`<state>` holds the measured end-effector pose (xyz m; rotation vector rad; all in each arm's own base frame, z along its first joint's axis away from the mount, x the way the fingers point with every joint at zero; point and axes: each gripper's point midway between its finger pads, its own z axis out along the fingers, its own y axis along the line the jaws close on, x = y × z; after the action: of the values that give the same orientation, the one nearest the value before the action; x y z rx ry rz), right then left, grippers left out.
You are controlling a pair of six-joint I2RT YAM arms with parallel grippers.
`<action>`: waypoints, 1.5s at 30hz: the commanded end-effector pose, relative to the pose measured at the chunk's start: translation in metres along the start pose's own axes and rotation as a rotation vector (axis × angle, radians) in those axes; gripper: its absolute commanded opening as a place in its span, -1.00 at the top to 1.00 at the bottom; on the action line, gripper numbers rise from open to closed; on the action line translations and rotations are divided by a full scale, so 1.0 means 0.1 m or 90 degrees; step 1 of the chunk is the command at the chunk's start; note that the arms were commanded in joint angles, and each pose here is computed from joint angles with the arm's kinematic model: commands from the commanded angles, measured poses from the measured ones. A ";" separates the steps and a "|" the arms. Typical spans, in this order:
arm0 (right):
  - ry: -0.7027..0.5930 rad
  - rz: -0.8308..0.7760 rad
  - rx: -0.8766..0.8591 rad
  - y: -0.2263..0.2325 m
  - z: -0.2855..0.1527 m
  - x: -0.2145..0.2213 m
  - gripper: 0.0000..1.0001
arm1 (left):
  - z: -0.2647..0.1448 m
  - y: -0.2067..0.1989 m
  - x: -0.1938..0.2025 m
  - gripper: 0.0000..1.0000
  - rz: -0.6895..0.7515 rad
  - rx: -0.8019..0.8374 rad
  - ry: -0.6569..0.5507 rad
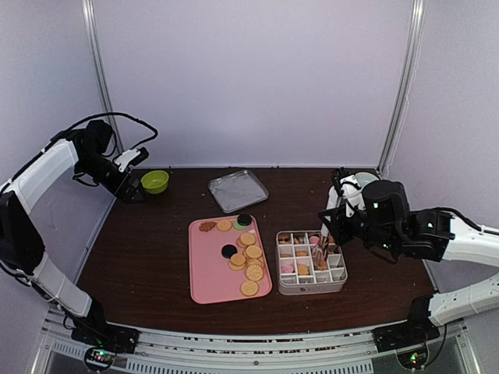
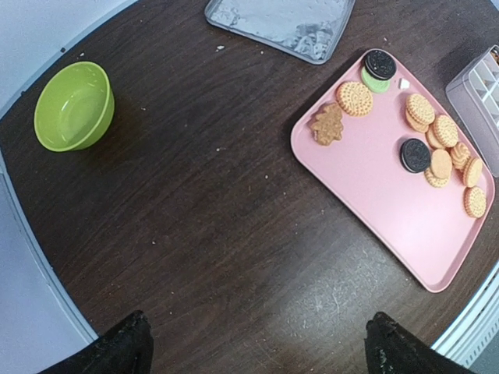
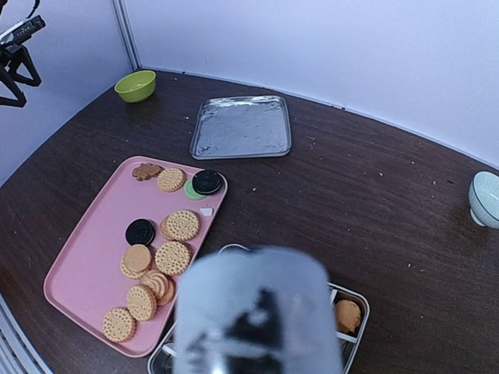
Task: Pack the cookies
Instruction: Place the fake cookies in the empty pocket of the box.
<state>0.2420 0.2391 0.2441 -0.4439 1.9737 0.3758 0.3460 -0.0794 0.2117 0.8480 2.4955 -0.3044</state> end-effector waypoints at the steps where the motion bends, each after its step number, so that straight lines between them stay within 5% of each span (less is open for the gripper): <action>1: -0.017 0.002 0.028 -0.10 -0.05 0.00 1.00 | -0.04 -0.05 -0.07 -0.96 0.015 0.017 -0.013; 29: -0.024 -0.049 0.027 -0.01 0.21 0.01 1.00 | 0.02 -0.07 -0.02 -0.96 0.006 0.029 -0.003; 36: -0.027 -0.048 0.025 -0.02 0.16 -0.04 0.43 | 0.01 -0.07 -0.03 -0.96 0.008 0.028 -0.005; 45: -0.037 -0.052 0.016 -0.01 0.08 -0.16 0.29 | -0.02 -0.06 -0.04 -0.96 0.011 0.020 -0.010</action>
<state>0.2531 0.2450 0.2284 -0.5183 1.9470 0.2800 0.3440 -0.0829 0.2109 0.8614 2.4932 -0.3356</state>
